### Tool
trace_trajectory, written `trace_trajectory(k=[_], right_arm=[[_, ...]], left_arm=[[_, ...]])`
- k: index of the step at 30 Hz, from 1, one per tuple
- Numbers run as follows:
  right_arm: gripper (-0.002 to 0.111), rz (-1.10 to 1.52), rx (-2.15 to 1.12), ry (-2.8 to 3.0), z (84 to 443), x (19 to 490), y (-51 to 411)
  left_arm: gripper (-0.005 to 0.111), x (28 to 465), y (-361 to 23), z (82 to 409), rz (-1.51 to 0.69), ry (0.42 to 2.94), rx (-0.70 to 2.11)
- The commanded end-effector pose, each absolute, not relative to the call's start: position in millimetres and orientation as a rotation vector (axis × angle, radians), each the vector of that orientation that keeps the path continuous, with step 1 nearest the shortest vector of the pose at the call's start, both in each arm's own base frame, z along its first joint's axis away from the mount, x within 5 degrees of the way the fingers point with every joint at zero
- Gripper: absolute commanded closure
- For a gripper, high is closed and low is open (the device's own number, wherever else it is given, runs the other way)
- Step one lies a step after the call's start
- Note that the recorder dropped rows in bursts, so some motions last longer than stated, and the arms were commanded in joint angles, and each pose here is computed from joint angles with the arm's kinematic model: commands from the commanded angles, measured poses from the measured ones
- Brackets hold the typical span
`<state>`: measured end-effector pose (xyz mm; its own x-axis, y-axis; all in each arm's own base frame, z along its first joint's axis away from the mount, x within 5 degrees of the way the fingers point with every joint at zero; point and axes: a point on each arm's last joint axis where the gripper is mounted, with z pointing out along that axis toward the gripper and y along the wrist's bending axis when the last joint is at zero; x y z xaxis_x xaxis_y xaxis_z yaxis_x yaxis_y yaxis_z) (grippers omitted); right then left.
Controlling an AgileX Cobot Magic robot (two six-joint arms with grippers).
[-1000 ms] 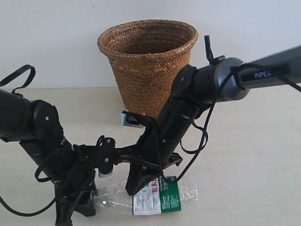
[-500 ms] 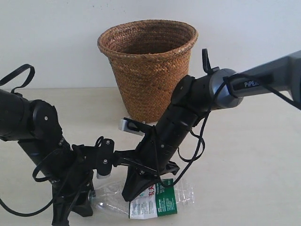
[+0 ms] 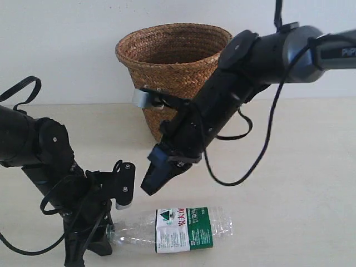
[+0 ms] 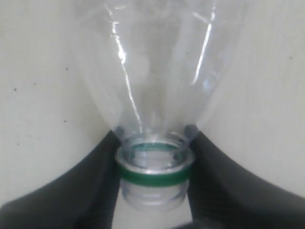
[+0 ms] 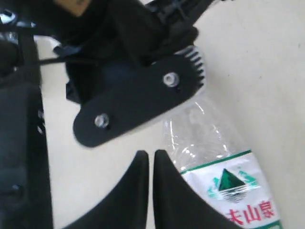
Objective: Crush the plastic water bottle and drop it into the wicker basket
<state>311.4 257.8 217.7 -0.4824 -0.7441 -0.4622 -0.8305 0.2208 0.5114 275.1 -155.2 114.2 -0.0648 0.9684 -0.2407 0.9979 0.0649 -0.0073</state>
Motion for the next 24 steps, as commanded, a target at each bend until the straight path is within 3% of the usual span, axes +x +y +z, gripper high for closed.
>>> trace_trajectory(k=[1, 5, 10, 24], right_arm=[[0.108, 0.959, -1.919, 2.039, 215, 297, 236], [0.108, 0.756, -1.842, 1.919, 175, 293, 242], [0.108, 0.897, -1.772, 1.8, 179, 289, 253], [0.108, 0.868, -1.784, 1.93, 121, 299, 254]], left_arm=[[0.102, 275, -156, 115, -0.258, 2.168, 2.013], [0.102, 276, -156, 115, -0.25, 2.164, 2.007], [0.102, 276, -156, 115, -0.25, 2.161, 2.01], [0.102, 276, -156, 115, -0.249, 2.16, 2.011]])
